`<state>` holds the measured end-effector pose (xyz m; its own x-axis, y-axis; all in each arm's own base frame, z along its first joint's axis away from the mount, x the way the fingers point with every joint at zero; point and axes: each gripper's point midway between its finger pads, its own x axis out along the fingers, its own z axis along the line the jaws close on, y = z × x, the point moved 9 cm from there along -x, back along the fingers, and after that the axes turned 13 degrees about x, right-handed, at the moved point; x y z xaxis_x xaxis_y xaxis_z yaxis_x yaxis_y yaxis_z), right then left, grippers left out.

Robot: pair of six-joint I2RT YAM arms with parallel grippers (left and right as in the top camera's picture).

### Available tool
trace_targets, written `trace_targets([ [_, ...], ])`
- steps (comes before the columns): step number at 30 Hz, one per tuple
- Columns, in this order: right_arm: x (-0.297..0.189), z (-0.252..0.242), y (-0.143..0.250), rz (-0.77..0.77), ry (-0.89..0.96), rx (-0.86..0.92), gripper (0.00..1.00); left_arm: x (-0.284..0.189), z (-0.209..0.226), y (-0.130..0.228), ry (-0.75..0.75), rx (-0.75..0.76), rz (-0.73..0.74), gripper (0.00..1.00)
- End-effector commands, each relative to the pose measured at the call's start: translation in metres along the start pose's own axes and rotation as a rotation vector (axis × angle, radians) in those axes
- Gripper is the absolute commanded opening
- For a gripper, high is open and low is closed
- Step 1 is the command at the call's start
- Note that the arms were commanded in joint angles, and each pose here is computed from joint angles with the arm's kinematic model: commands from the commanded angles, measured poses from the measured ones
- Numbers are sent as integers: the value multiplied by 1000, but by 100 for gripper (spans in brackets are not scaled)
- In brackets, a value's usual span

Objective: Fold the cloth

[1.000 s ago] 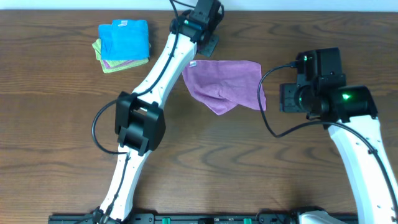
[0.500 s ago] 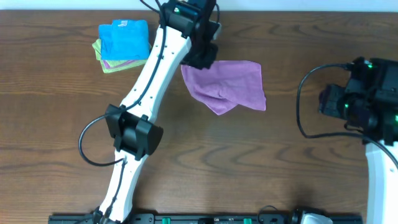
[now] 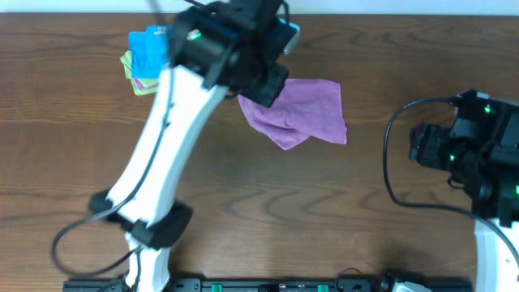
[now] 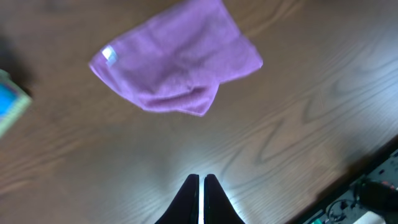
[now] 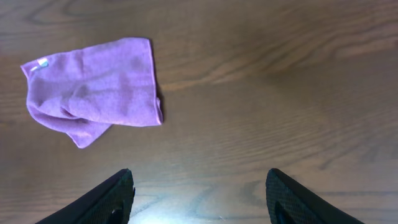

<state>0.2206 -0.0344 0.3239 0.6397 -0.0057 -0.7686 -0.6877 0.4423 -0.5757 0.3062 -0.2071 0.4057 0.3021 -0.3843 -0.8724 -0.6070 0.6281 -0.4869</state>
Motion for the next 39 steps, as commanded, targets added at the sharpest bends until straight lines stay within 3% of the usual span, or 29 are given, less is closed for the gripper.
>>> trace_targets([
  [1,-7,0,2,-15,-13,-19,69,-20,-12,19,0,26,48,6],
  [6,-20,0,8,-38,-19,-29,70,-49,-26,42,-130,40,59,6],
  [11,-29,1,11,-61,-33,-36,73,-75,-34,81,-162,20,59,6],
  [20,-28,5,18,-14,-96,-71,74,-48,-41,171,-196,-89,19,7],
  [27,12,5,35,115,-198,-87,77,21,-42,206,-131,-183,3,28],
  [30,31,5,39,167,-226,-81,79,50,-40,206,-89,-217,-9,31],
  [32,42,6,38,197,-242,-81,80,65,-34,204,-80,-236,-23,41],
  [34,55,5,36,237,-244,-70,81,82,-25,202,-75,-292,-30,41],
  [37,73,5,37,302,-251,-49,82,101,-14,198,5,-345,-56,52],
  [39,86,4,38,345,-258,-34,82,116,-5,194,66,-381,-70,54],
])
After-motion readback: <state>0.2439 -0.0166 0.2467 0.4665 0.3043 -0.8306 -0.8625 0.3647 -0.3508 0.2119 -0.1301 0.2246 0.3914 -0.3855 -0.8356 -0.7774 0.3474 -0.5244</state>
